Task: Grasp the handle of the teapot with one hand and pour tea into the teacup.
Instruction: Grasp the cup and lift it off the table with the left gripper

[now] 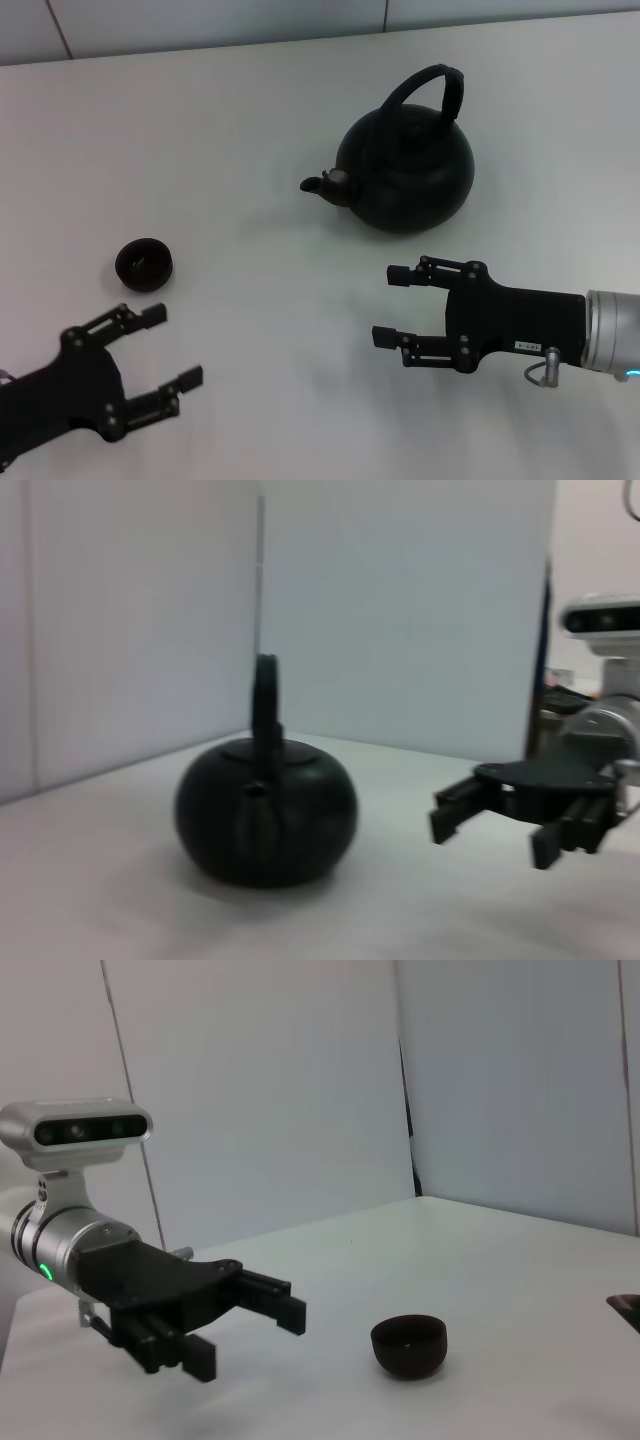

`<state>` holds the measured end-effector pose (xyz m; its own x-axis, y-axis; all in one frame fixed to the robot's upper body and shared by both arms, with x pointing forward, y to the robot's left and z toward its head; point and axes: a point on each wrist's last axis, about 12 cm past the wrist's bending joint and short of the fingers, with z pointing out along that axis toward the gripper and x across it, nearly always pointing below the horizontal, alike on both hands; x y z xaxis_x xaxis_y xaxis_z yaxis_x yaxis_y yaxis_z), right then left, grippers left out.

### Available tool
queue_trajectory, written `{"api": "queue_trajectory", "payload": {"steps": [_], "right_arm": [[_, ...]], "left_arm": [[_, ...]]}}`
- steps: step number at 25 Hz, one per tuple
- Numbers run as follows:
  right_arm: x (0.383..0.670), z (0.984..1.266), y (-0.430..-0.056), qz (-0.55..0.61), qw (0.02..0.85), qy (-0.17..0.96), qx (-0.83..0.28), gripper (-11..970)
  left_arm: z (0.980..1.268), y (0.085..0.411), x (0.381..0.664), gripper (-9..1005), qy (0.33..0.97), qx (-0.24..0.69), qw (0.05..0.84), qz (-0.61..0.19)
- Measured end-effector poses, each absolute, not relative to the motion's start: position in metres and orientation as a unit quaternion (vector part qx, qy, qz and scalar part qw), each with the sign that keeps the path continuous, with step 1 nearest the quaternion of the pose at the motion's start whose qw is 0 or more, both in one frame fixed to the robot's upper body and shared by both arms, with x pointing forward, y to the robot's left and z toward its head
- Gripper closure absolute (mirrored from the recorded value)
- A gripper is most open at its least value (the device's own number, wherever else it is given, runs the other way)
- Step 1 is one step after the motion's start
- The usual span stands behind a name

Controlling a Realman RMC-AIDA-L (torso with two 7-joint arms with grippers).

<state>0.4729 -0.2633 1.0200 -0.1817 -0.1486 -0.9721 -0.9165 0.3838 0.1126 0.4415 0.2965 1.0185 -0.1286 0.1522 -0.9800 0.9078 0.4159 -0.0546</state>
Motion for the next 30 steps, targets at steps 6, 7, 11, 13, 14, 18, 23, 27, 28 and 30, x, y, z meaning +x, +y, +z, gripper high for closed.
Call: {"api": "queue_trajectory", "payload": {"steps": [6,7,11,13,14,18,23,27,28,30], "right_arm": [[0.473,1.02,-0.263,0.385,0.499,0.665,-0.4,200],[0.473,1.02,-0.263,0.385,0.499,0.665,-0.4,200],[0.473,1.02,-0.263,0.385,0.499,0.665,-0.4,200],[0.473,1.02,-0.263,0.385,0.499,0.665,-0.4,200],[0.473,1.02,-0.263,0.385,0.499,0.665,-0.4,201],[0.473,1.02,-0.263,0.385,0.499,0.665,-0.4,200],[0.473,1.02,-0.263,0.385,0.499,0.665,-0.4,200],[0.473,1.02,-0.263,0.385,0.5,0.665,-0.399,200],[0.473,1.02,-0.263,0.385,0.5,0.665,-0.399,200],[0.473,1.02,-0.263,0.385,0.501,0.665,-0.399,200]], "left_arm": [[1.016,0.31,0.441,212,0.68,0.35,0.562,-0.316],[1.015,0.314,0.441,212,0.687,0.339,0.568,-0.301],[1.012,0.32,0.442,215,0.7,0.327,0.57,-0.28],[1.009,0.325,0.443,217,0.714,0.314,0.571,-0.257],[1.009,0.325,0.443,217,0.714,0.314,0.571,-0.257],[1.01,0.329,0.444,220,0.716,0.3,0.58,-0.245],[1.009,0.33,0.445,224,0.719,0.302,0.579,-0.238],[1.006,0.329,0.447,227,0.724,0.309,0.574,-0.226],[1.004,0.329,0.448,227,0.728,0.309,0.571,-0.221],[1.002,0.329,0.449,229,0.731,0.313,0.568,-0.213]]}}
